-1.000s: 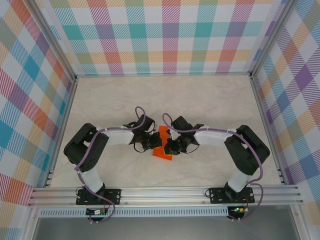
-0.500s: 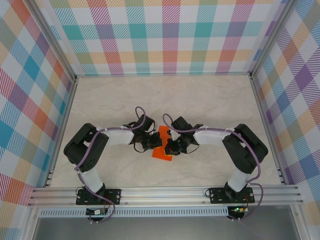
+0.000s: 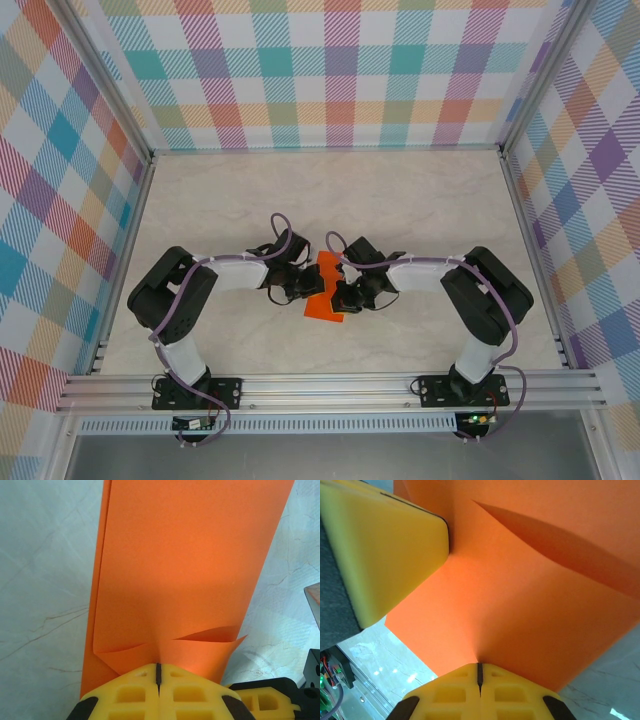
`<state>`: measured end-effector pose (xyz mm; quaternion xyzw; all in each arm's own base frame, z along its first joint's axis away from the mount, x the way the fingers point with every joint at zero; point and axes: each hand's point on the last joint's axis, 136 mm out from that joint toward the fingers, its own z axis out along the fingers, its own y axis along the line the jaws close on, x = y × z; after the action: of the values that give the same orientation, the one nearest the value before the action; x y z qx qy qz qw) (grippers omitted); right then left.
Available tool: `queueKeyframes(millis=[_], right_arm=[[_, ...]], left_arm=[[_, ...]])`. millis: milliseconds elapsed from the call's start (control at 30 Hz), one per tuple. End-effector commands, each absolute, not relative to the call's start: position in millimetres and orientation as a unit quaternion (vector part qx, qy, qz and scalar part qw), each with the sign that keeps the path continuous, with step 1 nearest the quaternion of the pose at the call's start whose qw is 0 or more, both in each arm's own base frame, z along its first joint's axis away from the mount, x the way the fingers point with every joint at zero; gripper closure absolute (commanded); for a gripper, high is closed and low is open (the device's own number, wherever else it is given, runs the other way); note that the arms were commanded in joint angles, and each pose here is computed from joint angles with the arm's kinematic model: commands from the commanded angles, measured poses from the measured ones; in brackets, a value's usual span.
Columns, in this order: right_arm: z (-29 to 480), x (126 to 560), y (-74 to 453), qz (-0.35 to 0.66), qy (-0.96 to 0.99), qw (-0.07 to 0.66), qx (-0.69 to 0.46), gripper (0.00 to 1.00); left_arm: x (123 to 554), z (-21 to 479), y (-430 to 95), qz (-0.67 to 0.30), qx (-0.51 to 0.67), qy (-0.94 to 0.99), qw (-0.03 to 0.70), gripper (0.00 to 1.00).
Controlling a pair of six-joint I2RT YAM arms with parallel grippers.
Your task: Fold a paper plane with a square sheet of paper (pick it up from the middle)
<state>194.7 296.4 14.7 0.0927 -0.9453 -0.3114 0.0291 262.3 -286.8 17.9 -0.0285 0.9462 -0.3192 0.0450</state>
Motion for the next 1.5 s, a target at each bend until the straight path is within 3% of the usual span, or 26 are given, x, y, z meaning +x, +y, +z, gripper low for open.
queueKeyframes(millis=[0, 367, 1200, 1467], right_arm=[[5, 189, 290, -0.299, -0.948, 0.031, 0.104, 1.0], [33, 184, 299, -0.33, -0.935, 0.013, 0.129, 1.0], [-2, 166, 282, -0.287, -0.952, 0.042, 0.102, 1.0], [43, 192, 302, -0.32, -0.941, -0.02, 0.111, 1.0]], left_arm=[[249, -10, -265, -0.252, -0.05, 0.966, 0.029, 1.0], [249, -12, -263, -0.247, -0.052, 0.967, 0.027, 1.0], [249, -13, -264, -0.251, -0.054, 0.966, 0.028, 1.0], [248, -12, -263, -0.251, -0.054, 0.966, 0.029, 1.0]])
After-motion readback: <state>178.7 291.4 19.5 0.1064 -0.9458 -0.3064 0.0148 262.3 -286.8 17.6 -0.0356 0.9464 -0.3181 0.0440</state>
